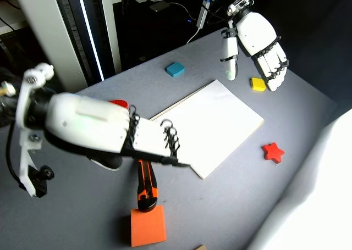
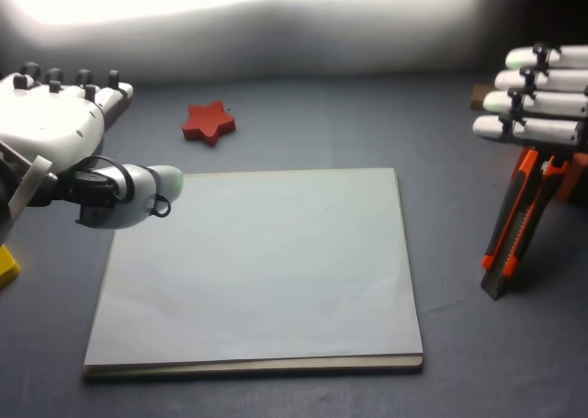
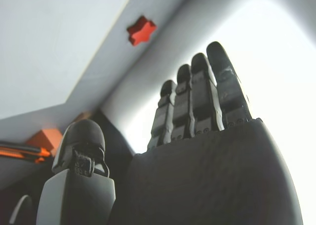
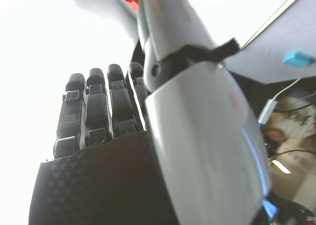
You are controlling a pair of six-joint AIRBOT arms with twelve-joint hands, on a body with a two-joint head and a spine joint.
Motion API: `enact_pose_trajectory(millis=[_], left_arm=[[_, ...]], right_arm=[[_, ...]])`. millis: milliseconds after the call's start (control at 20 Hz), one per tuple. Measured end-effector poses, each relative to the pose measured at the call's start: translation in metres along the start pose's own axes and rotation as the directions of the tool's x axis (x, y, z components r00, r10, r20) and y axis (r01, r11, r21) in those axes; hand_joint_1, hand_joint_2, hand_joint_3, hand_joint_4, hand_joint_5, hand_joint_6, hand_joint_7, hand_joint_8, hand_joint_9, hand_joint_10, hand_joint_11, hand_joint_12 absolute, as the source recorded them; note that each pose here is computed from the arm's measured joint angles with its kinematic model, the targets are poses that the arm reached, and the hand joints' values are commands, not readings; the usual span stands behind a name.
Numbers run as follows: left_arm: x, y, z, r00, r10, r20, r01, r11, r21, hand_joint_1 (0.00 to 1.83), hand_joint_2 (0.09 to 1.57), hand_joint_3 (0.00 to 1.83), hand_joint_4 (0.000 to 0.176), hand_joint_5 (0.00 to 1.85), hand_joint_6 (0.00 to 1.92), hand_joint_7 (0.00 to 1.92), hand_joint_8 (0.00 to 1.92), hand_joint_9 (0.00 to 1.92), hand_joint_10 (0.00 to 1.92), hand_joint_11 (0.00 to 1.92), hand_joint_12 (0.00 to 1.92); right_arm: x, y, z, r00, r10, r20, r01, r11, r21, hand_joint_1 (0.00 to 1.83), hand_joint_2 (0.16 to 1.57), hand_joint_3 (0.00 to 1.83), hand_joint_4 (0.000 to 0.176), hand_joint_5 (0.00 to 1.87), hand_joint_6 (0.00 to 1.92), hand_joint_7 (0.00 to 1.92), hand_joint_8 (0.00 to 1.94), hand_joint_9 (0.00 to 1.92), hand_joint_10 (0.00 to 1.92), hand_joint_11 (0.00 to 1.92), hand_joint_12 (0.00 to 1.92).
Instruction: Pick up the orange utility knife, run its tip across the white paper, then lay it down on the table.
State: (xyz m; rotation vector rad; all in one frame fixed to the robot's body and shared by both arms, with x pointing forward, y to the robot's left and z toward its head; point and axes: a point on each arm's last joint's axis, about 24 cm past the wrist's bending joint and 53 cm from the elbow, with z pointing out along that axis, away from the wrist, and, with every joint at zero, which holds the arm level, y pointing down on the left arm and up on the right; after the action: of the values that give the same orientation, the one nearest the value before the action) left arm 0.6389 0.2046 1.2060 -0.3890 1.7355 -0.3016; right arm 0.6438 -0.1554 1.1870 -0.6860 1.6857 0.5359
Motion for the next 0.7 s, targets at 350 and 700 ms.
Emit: enact_pose_trajectory(millis=[350,700], left_arm=[[0.018,0.021,0.002,0.9957,-0.058,-0.072,0.054,0.9968,-0.059,0.02,1.28,0.00,0.034,0.04,0.00,0.10,0.00,0.15,0.01,0.00,0.63],[0.006,-0.003,-0.002,0.9983,0.031,-0.050,-0.030,0.9993,0.020,0.04,1.28,0.00,0.036,0.06,0.00,0.12,0.00,0.13,0.00,0.00,0.59]], right_arm=[[0.027,0.010,0.008,0.995,-0.081,-0.058,0.079,0.996,-0.030,1.13,1.17,0.00,0.000,0.00,0.00,0.00,0.00,0.00,0.00,0.00,0.00],[0.044,0.012,0.028,0.992,-0.087,-0.091,0.084,0.996,-0.035,1.12,1.17,0.00,0.000,0.00,0.00,0.00,0.00,0.00,0.00,0.00,0.00]])
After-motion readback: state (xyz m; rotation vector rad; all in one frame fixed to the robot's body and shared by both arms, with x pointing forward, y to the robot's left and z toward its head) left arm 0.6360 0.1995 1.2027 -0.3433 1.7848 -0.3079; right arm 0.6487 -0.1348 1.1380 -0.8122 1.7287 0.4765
